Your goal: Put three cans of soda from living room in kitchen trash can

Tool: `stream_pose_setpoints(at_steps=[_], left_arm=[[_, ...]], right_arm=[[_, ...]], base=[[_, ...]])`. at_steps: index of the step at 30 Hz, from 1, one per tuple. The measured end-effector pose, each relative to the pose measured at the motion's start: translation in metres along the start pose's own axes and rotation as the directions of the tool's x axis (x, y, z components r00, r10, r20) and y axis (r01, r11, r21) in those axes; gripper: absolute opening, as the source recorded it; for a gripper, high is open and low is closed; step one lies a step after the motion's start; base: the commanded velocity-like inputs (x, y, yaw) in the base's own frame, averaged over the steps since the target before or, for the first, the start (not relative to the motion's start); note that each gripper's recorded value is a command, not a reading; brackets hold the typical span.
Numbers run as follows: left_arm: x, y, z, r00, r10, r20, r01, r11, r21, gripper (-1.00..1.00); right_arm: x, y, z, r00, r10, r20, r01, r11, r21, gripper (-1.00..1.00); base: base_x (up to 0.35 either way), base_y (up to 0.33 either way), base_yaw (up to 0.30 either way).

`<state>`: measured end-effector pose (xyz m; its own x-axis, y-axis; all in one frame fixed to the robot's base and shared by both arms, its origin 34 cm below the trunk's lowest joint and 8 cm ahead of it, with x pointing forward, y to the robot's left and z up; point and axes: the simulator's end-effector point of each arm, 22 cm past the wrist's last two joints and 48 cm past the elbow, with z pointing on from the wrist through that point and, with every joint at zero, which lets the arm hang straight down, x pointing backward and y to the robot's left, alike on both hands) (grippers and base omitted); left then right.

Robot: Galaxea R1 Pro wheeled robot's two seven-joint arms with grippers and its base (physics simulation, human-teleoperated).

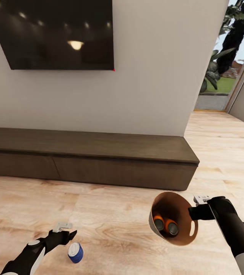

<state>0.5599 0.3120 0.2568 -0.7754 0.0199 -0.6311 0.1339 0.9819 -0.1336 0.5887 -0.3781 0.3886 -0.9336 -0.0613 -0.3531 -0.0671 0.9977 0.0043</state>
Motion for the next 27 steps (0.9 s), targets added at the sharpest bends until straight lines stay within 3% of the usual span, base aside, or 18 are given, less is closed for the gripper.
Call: stream_pose_setpoints(at_steps=[8,27], left_arm=[[-0.001,0.0,0.0,1.0,0.001,0.008,-0.001,1.0,0.0,1.0],[0.042,-0.01,0.02,0.997,-0.019,-0.08,0.021,1.0,0.016,1.0]], right_arm=[[-0.002,0.0,-0.002,1.0,-0.005,0.006,0.005,1.0,0.003,-1.0],[0.021,0.0,0.033,0.998,-0.004,-0.069,0.004,1.0,-0.001,-1.0]], base=[[0.079,0.0,0.0],[0.002,0.0,0.0]])
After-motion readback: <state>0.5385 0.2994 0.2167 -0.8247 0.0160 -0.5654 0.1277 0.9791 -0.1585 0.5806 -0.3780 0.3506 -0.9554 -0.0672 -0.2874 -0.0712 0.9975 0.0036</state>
